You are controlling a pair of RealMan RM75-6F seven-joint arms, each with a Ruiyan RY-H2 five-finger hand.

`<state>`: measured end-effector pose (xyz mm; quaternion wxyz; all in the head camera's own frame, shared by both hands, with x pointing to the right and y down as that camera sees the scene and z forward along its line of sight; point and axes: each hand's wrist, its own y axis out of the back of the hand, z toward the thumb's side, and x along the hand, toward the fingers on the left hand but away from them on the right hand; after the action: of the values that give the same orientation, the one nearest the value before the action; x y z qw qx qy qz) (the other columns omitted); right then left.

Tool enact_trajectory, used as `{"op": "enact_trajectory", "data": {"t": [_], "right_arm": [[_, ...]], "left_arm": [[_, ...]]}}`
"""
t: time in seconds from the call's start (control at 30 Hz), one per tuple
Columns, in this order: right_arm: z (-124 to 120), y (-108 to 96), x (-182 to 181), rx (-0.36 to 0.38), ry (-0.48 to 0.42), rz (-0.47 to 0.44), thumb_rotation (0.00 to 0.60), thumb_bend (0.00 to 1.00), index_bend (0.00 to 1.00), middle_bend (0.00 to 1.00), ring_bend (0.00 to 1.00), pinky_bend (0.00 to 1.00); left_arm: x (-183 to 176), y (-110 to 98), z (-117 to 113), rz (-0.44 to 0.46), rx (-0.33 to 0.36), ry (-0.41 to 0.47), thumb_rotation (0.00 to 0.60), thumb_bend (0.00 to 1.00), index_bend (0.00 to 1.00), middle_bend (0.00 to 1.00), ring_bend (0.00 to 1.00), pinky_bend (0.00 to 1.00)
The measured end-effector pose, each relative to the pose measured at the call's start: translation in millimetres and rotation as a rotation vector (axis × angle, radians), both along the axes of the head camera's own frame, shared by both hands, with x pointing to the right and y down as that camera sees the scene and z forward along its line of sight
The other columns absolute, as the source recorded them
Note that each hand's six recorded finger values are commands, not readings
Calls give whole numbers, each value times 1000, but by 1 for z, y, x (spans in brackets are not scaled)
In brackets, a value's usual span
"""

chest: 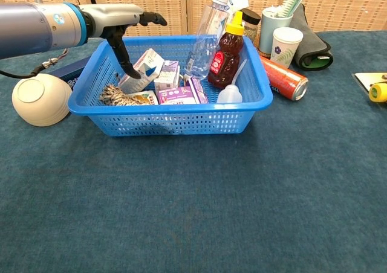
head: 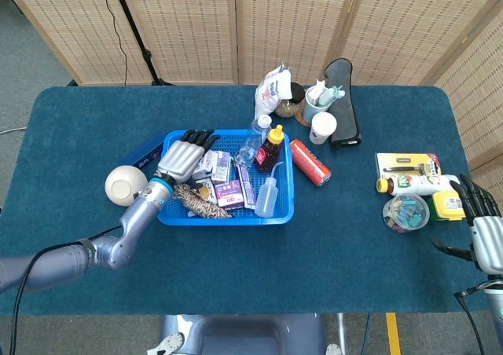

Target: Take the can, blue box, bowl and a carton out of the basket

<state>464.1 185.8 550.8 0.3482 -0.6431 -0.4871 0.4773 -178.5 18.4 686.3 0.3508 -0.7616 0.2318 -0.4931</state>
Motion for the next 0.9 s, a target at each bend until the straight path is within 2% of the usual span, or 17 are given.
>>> {"op": "enact_trajectory", "data": {"t": [0.13, 0.27, 0.57, 0.9], "right_arm": [[1, 0, 1, -3, 2, 3, 600, 0, 0, 0, 0, 93], [2, 0, 1, -6, 4, 4, 600, 0, 0, 0, 0, 93], [4, 0, 1, -10, 11, 7, 600, 0, 0, 0, 0, 93], [5, -1, 1, -9, 14, 10, 600, 0, 0, 0, 0, 94]], "left_arm": [[10, -1, 8, 1, -5, -5, 600, 118, 80, 85, 124, 204], [15, -3, 13, -3, -2, -15, 600, 185, 157, 147, 199, 262], [15, -10, 21, -34, 13, -41, 600, 320, 303, 271, 301, 315], [13, -12, 25, -50, 5, -48, 600, 350, 388, 348, 366, 362]]}}
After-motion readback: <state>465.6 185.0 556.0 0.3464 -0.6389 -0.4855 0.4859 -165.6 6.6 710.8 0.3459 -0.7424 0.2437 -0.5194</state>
